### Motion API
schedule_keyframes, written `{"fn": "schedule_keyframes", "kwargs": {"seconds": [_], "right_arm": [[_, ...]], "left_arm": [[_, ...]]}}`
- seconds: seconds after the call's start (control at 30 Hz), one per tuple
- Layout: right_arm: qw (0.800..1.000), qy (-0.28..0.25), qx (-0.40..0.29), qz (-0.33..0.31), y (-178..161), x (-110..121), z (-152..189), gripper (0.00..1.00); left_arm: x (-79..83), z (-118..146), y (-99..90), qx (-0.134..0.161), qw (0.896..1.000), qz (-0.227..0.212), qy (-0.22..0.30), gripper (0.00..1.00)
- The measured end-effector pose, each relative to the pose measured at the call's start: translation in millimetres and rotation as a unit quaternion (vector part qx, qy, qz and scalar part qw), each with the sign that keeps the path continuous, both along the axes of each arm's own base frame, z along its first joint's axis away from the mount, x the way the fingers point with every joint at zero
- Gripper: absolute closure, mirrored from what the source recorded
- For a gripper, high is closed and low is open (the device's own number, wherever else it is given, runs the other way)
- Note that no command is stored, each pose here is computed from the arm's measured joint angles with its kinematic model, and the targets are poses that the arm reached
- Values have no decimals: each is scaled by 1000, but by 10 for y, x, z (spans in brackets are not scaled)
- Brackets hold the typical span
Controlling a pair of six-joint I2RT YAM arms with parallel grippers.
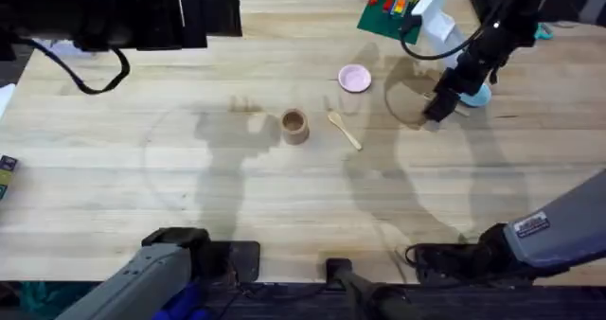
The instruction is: Pick up a utensil and set it on the pink plate, then put the other utensil in the container.
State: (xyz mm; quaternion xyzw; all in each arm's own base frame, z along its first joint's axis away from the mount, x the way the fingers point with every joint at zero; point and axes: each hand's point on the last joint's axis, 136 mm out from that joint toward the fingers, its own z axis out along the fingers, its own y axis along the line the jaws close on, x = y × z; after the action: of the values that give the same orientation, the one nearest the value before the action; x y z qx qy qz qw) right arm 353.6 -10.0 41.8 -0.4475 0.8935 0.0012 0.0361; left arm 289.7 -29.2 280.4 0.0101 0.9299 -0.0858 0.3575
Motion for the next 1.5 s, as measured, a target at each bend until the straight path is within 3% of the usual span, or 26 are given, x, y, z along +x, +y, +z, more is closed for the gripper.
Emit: {"fn": "schedule_keyframes", "kwargs": {"seconds": [0.4,0.5,0.53,0.7,1.13,1.5], "right_arm": [[1000,8,3,2,8,0,-38,19],[1000,11,3,2,8,-17,-38,124],[1000,11,4,3,14,-18,-37,281],[1000,11,6,4,22,-17,-37,427],[1000,21,12,4,42,-63,-33,953],[999,27,13,-10,43,-90,-24,971]], "left_arm": [[0,-1,0,0,1000,0,0,8],[0,-1,0,0,1000,0,0,8],[0,-1,0,0,1000,0,0,8],[0,0,0,0,1000,0,0,8],[0,0,0,0,1000,0,0,8],[0,-1,0,0,1000,0,0,8]]}}
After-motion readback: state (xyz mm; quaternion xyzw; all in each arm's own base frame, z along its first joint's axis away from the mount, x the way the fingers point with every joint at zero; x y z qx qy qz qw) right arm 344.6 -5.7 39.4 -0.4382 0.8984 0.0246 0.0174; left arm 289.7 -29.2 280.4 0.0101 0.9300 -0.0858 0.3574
